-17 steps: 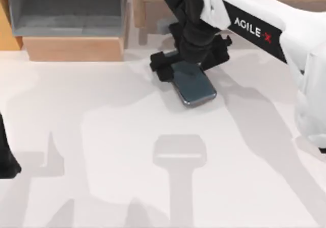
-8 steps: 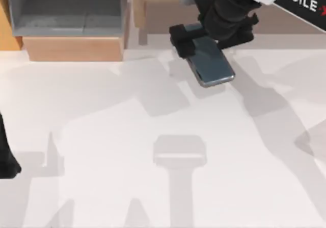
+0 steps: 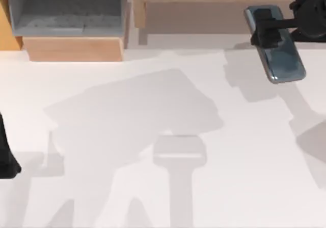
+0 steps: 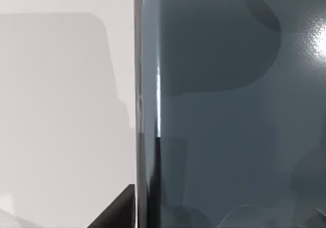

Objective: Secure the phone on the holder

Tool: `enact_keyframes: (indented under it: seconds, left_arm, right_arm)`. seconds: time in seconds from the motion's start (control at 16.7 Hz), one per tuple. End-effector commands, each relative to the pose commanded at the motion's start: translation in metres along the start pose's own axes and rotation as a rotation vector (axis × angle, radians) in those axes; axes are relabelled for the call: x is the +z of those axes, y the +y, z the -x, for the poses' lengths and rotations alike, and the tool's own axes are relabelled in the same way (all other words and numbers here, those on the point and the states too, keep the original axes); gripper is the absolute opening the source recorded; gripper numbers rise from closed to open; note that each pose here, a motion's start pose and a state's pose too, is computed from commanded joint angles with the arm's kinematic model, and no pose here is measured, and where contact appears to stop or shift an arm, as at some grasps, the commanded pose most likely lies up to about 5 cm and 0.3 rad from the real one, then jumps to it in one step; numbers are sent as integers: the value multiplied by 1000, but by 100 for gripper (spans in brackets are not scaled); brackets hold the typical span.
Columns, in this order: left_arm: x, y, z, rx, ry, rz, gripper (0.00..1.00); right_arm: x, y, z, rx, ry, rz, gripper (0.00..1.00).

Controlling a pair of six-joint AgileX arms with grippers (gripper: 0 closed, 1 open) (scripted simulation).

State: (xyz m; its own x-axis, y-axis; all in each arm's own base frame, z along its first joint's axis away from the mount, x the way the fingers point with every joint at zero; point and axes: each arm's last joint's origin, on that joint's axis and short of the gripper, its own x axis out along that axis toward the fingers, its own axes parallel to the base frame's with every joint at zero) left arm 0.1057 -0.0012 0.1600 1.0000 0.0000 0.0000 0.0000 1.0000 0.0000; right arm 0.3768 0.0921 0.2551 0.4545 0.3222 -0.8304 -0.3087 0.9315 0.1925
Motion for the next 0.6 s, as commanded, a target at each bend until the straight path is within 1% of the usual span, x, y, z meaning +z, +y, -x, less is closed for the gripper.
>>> enact_keyframes:
  seconds: [0.18,0.3,0.42,0.6]
  left_arm:
    - [0,0,0,0,0,0,100]
    - [0,0,0,0,0,0,100]
    - [0,0,0,0,0,0,100]
    - [0,0,0,0,0,0,100]
  right_arm:
    - [-40,-31,45,-2,-143,-31,0]
    - [-72,-47,69,-16,-249,-42,0]
    - [-105,-58,89,-44,-356,-44,0]
    - [-153,-70,106,-107,-503,-37,0]
